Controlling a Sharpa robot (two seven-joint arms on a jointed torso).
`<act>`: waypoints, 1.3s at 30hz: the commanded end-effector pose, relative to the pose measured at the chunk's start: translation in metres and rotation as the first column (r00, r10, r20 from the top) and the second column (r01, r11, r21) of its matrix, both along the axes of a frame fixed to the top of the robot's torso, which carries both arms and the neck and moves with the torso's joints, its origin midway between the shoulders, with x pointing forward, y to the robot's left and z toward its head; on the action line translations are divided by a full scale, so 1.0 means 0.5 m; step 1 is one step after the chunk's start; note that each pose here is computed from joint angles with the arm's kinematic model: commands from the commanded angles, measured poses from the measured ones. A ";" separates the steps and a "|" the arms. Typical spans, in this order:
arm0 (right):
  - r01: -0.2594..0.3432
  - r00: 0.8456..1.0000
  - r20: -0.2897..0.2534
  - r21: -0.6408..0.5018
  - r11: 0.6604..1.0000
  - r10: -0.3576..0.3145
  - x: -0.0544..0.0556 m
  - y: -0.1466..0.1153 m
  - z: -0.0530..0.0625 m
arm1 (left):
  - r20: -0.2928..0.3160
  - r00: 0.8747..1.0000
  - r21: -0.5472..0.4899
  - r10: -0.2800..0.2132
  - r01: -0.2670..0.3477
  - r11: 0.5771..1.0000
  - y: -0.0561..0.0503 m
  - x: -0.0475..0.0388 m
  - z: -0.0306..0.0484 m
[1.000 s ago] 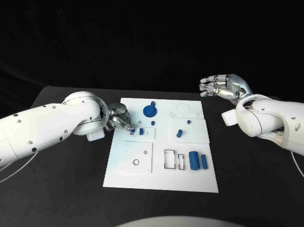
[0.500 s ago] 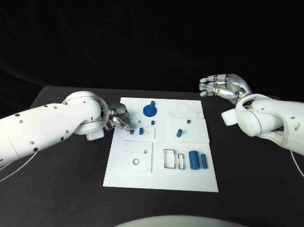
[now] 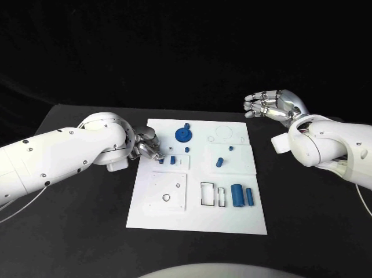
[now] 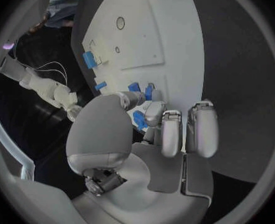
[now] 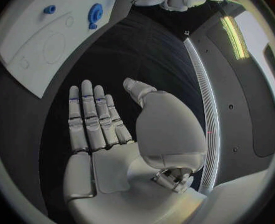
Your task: Assemble the parts on the task board
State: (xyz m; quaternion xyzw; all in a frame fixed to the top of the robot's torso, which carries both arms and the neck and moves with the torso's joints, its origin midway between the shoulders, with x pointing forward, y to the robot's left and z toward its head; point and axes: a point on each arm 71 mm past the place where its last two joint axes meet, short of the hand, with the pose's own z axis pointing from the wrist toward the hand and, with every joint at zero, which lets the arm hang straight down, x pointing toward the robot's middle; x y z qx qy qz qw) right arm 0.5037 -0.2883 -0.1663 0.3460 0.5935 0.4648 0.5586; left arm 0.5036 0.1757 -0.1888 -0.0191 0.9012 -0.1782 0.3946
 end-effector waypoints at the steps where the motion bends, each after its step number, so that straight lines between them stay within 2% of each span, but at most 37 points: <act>1: -0.018 1.000 -0.002 0.002 1.000 0.018 -0.001 0.003 -0.001 | 0.000 1.000 0.020 -0.013 0.013 1.000 -0.002 -0.001 -0.003; 20: -0.018 1.000 -0.003 0.002 1.000 0.018 -0.001 0.002 -0.002 | -0.028 0.999 0.031 -0.023 0.023 0.999 0.002 -0.004 -0.009; 39: -0.020 1.000 -0.003 0.002 1.000 0.020 -0.001 0.003 -0.003 | -0.027 1.000 0.024 -0.013 0.014 1.000 0.002 -0.001 -0.010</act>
